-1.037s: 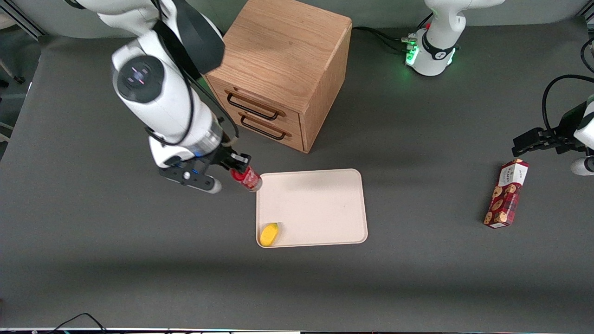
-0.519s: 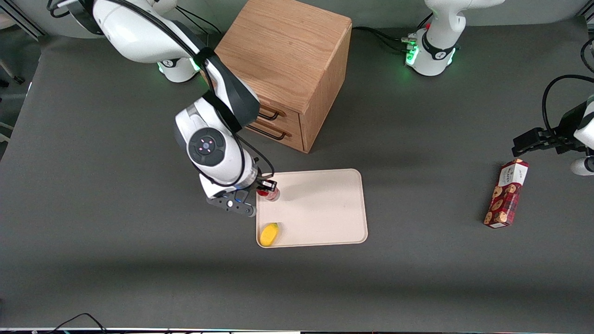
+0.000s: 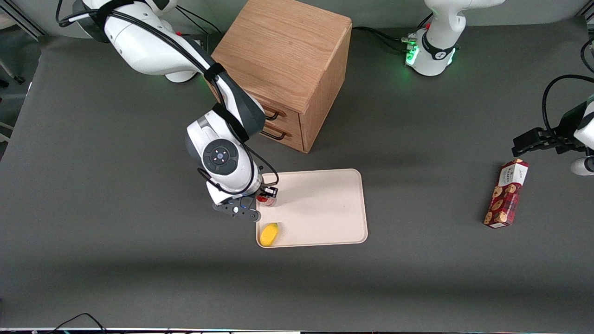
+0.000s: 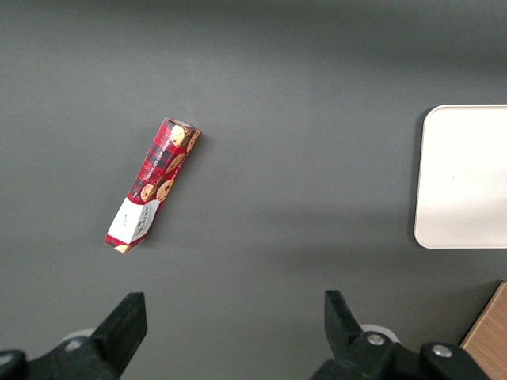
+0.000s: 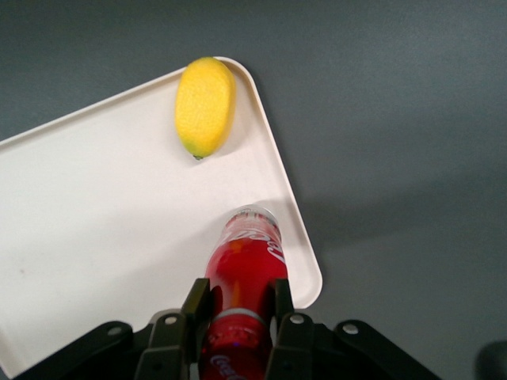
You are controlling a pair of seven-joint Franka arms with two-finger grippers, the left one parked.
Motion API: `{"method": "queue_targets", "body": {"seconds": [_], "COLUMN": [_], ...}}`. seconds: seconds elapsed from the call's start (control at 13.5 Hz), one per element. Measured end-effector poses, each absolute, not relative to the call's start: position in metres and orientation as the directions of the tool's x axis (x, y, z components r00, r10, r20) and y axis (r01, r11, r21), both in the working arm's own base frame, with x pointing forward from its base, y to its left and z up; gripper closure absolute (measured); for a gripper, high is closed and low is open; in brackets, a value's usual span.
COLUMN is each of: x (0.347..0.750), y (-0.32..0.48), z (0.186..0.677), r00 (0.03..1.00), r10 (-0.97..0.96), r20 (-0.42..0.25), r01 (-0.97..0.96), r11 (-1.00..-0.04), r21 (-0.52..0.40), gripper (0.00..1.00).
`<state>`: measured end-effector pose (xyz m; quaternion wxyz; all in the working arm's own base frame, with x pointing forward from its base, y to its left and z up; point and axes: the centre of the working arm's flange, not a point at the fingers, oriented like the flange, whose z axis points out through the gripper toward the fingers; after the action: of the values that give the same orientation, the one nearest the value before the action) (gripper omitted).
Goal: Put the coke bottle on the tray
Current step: 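Lower the red bottle onto the white tray beside the lemon, then open the right gripper and raise it away from the bottle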
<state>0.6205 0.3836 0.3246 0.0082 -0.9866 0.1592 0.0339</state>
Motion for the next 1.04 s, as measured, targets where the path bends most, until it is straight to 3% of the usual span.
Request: {"method": "queue_targets", "body": {"seconds": [0.37, 0.59, 0.81, 1.04], "x": [0.619, 0.621, 0.613, 0.601], "y": [0.383, 0.383, 0.375, 0.315], "z": [0.309, 0.324, 0.386, 0.463], "r00": [0.954, 0.956, 0.967, 0.98], "r10": [-0.298, -0.292, -0.248, -0.185], "r20": [-0.04, -0.012, 0.048, 0.069], "r01": [-0.298, -0.292, -0.247, -0.188], "r11": [-0.955, -0.956, -0.969, -0.982], "r21": [0.002, -0.008, -0.031, 0.028], "gripper": [0.6, 0.32, 0.01, 0.0]}}
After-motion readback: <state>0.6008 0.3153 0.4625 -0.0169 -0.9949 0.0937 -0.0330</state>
